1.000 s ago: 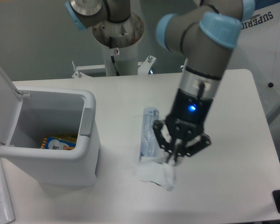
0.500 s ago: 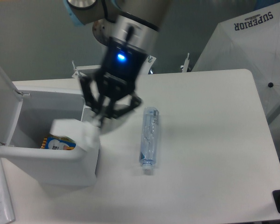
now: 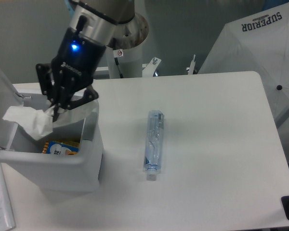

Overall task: Place the trash in the trash can
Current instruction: 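Open the gripper to drop the wrapper into the bin, then move the empty gripper back away from the bin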

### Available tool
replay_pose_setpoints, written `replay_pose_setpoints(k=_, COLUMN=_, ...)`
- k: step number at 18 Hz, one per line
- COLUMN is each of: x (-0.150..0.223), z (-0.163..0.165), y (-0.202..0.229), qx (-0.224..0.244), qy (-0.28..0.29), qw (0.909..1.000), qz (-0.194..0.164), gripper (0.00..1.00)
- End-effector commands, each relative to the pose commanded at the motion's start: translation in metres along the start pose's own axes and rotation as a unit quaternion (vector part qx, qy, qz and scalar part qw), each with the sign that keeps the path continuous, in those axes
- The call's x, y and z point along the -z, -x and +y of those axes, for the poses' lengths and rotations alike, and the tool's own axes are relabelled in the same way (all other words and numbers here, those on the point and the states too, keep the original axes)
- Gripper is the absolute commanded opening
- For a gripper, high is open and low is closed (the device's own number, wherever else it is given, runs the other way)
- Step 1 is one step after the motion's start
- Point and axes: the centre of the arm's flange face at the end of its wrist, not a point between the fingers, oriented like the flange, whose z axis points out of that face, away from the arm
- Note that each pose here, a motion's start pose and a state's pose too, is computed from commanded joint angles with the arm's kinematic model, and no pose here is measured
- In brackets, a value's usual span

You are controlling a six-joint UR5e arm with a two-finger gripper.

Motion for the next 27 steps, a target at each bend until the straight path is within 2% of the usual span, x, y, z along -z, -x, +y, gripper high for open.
replay_pose_setpoints(k=4, x=0.003, z=0.012, y=-0.008, qx=0.005, qy=0.004, qw=1.0000, qz=0.001, gripper=1.00)
replay_pose_setpoints(k=8, x=0.005, z=0.013, y=0.006, qx=0.001, qy=0.005, qw=0.9999, qz=-0.009, gripper=1.00)
replay_pose_setpoints(k=10, x=0.024, z=0.019, y=0.045, qx=0.021, qy=-0.002, qw=0.9991, qz=-0.037, gripper=1.00)
replay_pose_setpoints(k=14, x=0.036, z=0.045, y=0.152, qx=0.074, qy=0.001, qw=0.9943, qz=-0.078, gripper=1.00)
replay_pose_setpoints(k=18, x=0.037, z=0.104, y=0.247, qx=0.041, qy=0.036, qw=0.9930, qz=-0.105, gripper=1.00)
replay_pose_setpoints(k=21, x=0.047, z=0.145, y=0.298, qx=-0.007, qy=0.104, qw=0.9833, qz=-0.149, gripper=1.00)
replay_pose_setpoints(k=24, x=0.053, z=0.166, y=0.333, qx=-0.020, qy=0.186, qw=0.9625, qz=-0.196, gripper=1.00)
replay_pose_setpoints(k=26, x=0.045, z=0.180, y=0.348, qx=-0.024, qy=0.226, qw=0.9518, qz=-0.206, gripper=1.00)
replay_pose_setpoints(k=27, x=0.040, z=0.186, y=0.355, qx=-0.045, qy=0.243, qw=0.9479, qz=-0.201, gripper=1.00)
